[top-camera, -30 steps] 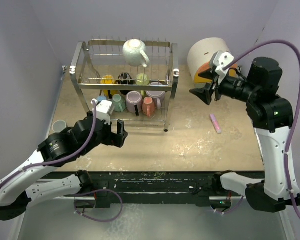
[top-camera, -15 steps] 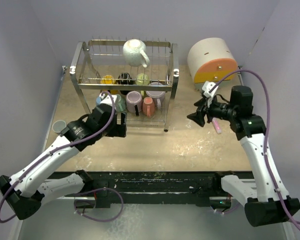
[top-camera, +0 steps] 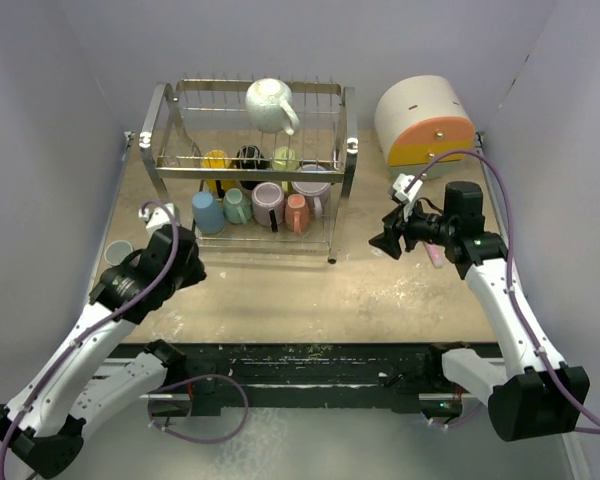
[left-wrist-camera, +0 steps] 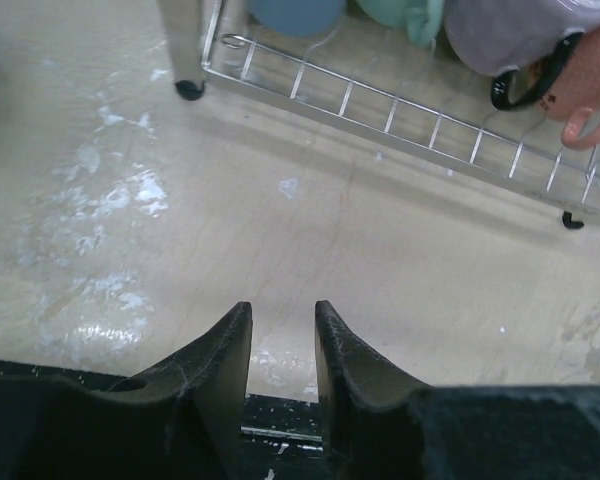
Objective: Load the cups into the dish rack
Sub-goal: Pick up the cup at the center of the board.
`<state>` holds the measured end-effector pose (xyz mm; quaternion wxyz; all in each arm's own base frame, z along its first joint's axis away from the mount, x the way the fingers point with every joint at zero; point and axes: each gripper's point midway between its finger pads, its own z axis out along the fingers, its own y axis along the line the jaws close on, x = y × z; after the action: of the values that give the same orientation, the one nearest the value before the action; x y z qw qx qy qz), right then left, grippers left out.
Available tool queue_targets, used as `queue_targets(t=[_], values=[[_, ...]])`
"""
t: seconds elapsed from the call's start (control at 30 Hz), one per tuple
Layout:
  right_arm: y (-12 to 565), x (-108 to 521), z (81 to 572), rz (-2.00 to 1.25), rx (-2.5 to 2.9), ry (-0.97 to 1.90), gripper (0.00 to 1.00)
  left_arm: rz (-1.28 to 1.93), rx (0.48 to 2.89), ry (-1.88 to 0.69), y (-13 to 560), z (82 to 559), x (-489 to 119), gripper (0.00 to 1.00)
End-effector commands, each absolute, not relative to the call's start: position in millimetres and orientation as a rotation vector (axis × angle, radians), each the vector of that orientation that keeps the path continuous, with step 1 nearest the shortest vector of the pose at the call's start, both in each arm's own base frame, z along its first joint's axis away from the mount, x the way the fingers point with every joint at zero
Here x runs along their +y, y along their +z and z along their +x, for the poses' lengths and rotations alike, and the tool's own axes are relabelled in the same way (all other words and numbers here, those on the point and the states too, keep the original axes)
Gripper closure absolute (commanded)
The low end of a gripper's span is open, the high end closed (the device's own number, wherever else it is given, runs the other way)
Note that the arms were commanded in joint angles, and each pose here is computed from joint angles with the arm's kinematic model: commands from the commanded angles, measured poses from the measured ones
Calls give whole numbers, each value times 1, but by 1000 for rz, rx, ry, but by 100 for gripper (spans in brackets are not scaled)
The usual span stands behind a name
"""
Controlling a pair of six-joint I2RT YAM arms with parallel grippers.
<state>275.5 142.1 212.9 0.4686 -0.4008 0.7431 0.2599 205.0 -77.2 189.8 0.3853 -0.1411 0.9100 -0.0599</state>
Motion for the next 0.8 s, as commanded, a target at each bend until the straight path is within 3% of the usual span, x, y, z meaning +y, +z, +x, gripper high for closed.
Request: queue_targets(t=[0.0, 0.17, 0.4, 0.6, 0.77], values=[[235, 134, 283, -966, 1737, 522, 33, -585, 2261, 23, 181, 191, -38, 66], [240, 129, 284, -940, 1733, 481, 33, -625, 2246, 238, 185, 208, -8, 67], [243, 121, 284, -914, 1722, 434, 33, -857, 2150, 112, 185, 246, 64, 65], [241, 121, 285, -917, 1727, 433, 33, -939, 1985, 95, 219, 277, 107, 58], [239, 120, 286, -917, 1734, 423, 33, -909, 2010, 166, 208, 299, 127, 40]])
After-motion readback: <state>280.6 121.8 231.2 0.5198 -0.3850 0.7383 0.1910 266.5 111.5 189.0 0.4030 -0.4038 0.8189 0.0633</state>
